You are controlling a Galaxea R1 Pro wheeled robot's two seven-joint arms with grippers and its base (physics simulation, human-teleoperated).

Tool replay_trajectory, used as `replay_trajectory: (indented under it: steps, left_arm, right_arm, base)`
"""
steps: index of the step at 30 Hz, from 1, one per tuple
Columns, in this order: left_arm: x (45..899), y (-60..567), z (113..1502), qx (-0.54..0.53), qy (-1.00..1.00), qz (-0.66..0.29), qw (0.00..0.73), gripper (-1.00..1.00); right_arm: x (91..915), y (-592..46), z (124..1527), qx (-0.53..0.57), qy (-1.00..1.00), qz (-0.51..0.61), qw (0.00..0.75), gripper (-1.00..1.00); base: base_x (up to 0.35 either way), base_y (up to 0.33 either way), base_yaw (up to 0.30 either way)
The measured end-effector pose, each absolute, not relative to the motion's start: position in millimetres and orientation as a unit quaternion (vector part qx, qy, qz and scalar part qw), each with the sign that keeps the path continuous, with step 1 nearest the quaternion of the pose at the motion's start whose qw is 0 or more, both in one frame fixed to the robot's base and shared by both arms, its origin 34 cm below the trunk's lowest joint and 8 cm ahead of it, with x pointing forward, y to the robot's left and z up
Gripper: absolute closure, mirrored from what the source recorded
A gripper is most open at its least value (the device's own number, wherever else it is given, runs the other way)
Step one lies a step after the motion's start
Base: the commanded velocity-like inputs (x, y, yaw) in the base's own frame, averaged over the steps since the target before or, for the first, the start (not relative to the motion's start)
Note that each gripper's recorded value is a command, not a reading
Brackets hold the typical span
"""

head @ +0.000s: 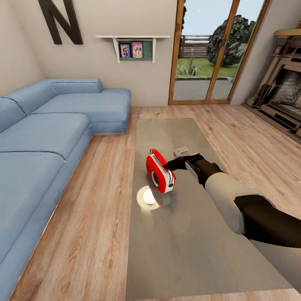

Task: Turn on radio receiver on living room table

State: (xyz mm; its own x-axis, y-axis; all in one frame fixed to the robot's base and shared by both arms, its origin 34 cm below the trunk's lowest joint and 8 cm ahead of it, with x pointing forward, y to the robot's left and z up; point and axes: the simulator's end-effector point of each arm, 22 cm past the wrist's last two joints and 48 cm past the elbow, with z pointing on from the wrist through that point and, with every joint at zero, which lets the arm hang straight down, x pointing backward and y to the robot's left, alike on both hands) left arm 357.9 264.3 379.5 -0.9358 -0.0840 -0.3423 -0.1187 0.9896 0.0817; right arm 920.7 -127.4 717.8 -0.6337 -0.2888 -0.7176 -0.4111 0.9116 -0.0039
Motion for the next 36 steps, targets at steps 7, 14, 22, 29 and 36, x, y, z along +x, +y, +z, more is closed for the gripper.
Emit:
replay_trajectory:
  steps: [7,14,22,29,36]
  left_arm:
    - [357.9,264.3,379.5,-0.052,0.983,0.051,0.172,-1.0]
    - [357.3,264.3,379.5,-0.052,0.983,0.051,0.171,-1.0]
    - [357.8,264.1,379.5,-0.052,0.983,0.051,0.171,-1.0]
    - [358.1,264.1,379.6,-0.052,0.982,0.05,0.172,-1.0]
    - [356.4,264.2,378.6,-0.051,0.983,0.051,0.17,-1.0]
  right_arm:
    - [920.5,-127.5,717.4,-0.194,0.9,0.08,0.381,-1.0]
    - [921.1,-128.9,717.3,-0.193,0.901,0.077,0.381,-1.0]
    - [921.0,-129.0,716.9,-0.193,0.901,0.077,0.381,-1.0]
    - [920.4,-127.9,716.7,-0.194,0.901,0.079,0.381,-1.0]
    - [919.8,-128.0,712.7,-0.194,0.902,0.08,0.378,-1.0]
  base:
    - [0.0,0.037,0.0]
    - [0.0,0.001,0.0]
    - [0.0,0.0,0.0]
    - [0.0,0.0,0.0]
    - [0.0,0.0,0.0]
